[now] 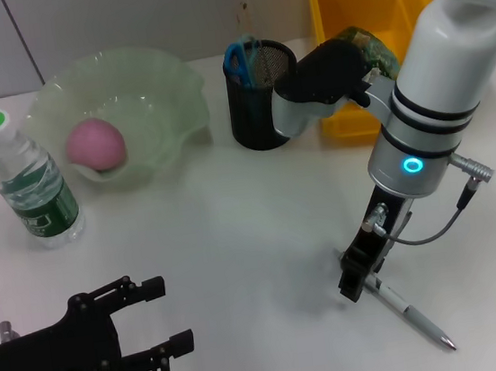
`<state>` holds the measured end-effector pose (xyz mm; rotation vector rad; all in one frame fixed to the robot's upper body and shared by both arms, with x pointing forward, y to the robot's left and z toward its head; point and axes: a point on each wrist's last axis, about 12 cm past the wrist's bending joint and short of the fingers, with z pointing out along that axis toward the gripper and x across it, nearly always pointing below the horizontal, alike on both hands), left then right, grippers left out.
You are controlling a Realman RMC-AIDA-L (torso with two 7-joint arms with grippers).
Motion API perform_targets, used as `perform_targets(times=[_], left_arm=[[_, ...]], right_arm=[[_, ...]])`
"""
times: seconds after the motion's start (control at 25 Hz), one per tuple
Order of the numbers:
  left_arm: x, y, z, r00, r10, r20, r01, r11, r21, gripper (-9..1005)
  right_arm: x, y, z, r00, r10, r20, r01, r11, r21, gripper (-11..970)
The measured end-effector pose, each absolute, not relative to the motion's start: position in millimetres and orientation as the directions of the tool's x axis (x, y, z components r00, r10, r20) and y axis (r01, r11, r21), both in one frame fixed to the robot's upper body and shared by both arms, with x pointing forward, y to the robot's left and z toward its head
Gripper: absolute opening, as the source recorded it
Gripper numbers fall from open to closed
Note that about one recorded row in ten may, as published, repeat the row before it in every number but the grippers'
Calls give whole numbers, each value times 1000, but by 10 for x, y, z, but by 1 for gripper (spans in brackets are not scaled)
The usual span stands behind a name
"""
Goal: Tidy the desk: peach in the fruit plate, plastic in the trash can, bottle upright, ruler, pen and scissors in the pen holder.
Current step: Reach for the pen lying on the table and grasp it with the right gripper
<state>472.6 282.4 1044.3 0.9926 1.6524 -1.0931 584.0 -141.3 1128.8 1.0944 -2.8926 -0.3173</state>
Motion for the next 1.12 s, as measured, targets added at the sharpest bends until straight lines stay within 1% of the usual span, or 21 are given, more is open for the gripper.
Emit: perform_targets(times=[1.12], left_arm=[[4712, 2864, 10439, -284, 143, -948, 926, 298, -233, 804]], right_arm=[[5806, -1323, 11239, -710, -703, -43, -700, 696, 161, 380]])
